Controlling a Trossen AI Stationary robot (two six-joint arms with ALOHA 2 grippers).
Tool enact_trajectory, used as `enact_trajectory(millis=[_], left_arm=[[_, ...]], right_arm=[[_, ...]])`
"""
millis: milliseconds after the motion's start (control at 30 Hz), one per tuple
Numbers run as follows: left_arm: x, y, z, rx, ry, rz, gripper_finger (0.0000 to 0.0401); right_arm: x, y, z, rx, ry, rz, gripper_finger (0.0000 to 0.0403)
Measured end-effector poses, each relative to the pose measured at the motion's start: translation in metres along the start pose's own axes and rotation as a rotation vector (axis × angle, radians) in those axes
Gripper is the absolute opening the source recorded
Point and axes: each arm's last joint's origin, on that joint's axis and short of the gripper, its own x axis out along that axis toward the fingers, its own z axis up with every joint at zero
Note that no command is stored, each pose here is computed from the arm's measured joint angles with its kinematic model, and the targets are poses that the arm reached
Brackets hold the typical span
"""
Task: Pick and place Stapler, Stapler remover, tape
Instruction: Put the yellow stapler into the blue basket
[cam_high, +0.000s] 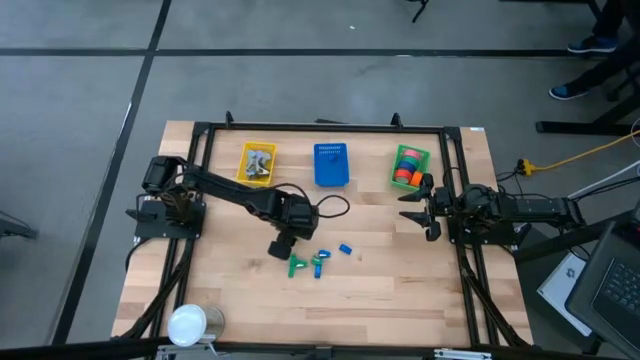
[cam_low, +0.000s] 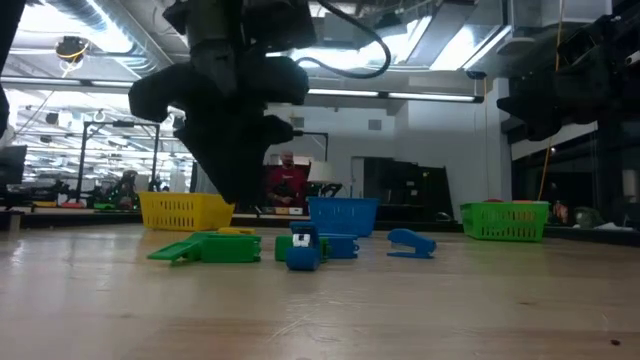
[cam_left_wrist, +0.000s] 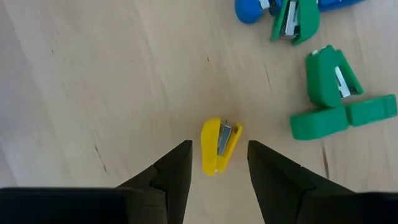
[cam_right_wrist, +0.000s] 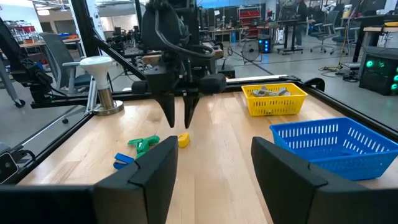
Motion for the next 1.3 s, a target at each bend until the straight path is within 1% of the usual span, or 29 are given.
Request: enact_trajectory(millis=[100, 267, 400, 500, 600, 667, 867, 1033, 1167, 1300], left_arm=[[0.003, -0.001, -0.002, 0.015, -0.003, 0.0, 0.0152], [0.014, -0.005, -0.01, 0.089, -0.005, 0.004, 0.0153], [0.025, -0.007, -0.013, 0.122, -0.064, 0.064, 0.0153], [0.027, -0.008, -0.013, 0.127, -0.076, 0.09, 0.0153], [0.031, -0.009, -0.015, 0.159, -0.053, 0.073, 0.0153], [0.03, -0.01, -0.014, 0.173, -0.062, 0.054, 0.0153], [0.031, -0.01, -0.015, 0.129, -0.053, 0.053, 0.0152], [0.031, -0.009, -0.016, 0.114, -0.05, 0.047, 0.0141], [0.031, -0.009, -0.017, 0.094, -0.038, 0.042, 0.0123], [0.031, -0.009, -0.017, 0.067, -0.038, 0.045, 0.0094]], right_arm=[[0.0, 0.0, 0.0, 0.0, -0.001, 0.0, 0.021], [0.0, 0.0, 0.0, 0.0, 0.0, 0.0, 0.021], [0.0, 0.0, 0.0, 0.0, 0.0, 0.0, 0.021], [0.0, 0.0, 0.0, 0.0, 0.0, 0.0, 0.021], [0.0, 0.0, 0.0, 0.0, -0.001, 0.0, 0.021], [0.0, 0.0, 0.0, 0.0, 0.0, 0.0, 0.021], [0.0, 0.0, 0.0, 0.0, 0.0, 0.0, 0.021], [0.0, 0.0, 0.0, 0.0, 0.0, 0.0, 0.021], [0.0, 0.0, 0.0, 0.0, -0.001, 0.0, 0.021], [0.0, 0.0, 0.0, 0.0, 0.0, 0.0, 0.021]])
